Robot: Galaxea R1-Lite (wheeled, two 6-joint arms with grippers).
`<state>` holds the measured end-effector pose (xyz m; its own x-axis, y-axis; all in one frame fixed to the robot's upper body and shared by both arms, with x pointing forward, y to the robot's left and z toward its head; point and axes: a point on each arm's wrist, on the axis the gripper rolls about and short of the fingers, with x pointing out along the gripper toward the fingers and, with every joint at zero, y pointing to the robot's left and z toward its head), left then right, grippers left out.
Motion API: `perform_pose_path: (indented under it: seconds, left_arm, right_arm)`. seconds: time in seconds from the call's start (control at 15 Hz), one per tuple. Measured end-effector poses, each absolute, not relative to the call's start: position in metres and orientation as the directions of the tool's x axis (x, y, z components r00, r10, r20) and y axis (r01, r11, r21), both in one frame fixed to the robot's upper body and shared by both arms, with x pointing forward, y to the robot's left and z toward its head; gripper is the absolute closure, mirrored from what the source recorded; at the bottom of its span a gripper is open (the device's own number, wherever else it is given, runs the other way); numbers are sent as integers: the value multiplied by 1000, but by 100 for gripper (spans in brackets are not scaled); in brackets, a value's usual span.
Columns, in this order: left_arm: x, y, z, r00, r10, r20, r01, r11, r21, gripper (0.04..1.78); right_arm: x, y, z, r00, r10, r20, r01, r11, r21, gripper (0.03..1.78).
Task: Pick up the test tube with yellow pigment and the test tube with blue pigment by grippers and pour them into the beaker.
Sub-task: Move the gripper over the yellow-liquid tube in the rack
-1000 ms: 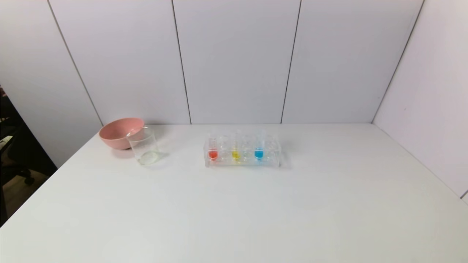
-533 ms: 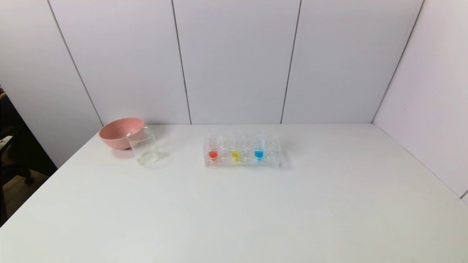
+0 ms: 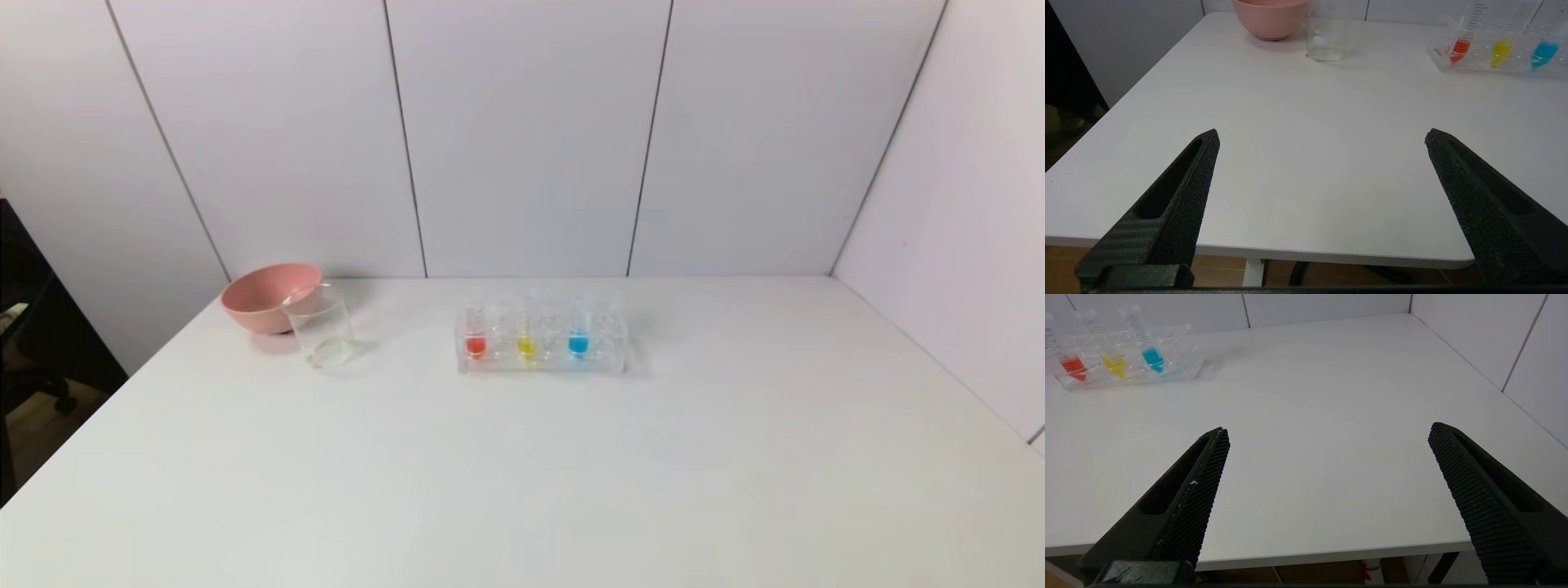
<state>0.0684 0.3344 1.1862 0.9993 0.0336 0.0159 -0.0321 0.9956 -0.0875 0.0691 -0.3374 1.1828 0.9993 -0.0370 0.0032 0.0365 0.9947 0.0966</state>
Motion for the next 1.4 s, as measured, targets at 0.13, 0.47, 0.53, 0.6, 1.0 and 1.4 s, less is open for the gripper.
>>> perform_pose_path:
  seconds: [0.13,0.47,0.53,0.6,1.0,1.4]
  left_arm:
    - [64,334,1200,999,7,41,-3,996,-91,6]
    - [63,332,1257,996,-79,42,82,993,-89,6]
    - [68,332,1272,996,-82,40,86,992,-90,6]
    - [75,332,1287,996,-84,42,87,992,-90,6]
    - [159,330,1355,992,-115,52,119,989,-86,6]
    - [268,285,1363,981,-194,6,194,977,-92,6]
  right_arm:
    - [69,-337,1183,999,-37,3,37,995,96,4]
    - [69,-337,1183,999,-37,3,37,995,97,4]
    - [69,-337,1183,999,-37,3,37,995,97,4]
    - [69,-337,1183,999,-37,3,37,995,97,4]
    - [69,-337,1183,999,-37,3,37,995,97,4]
    - [69,-337,1183,999,-37,3,37,995,97,4]
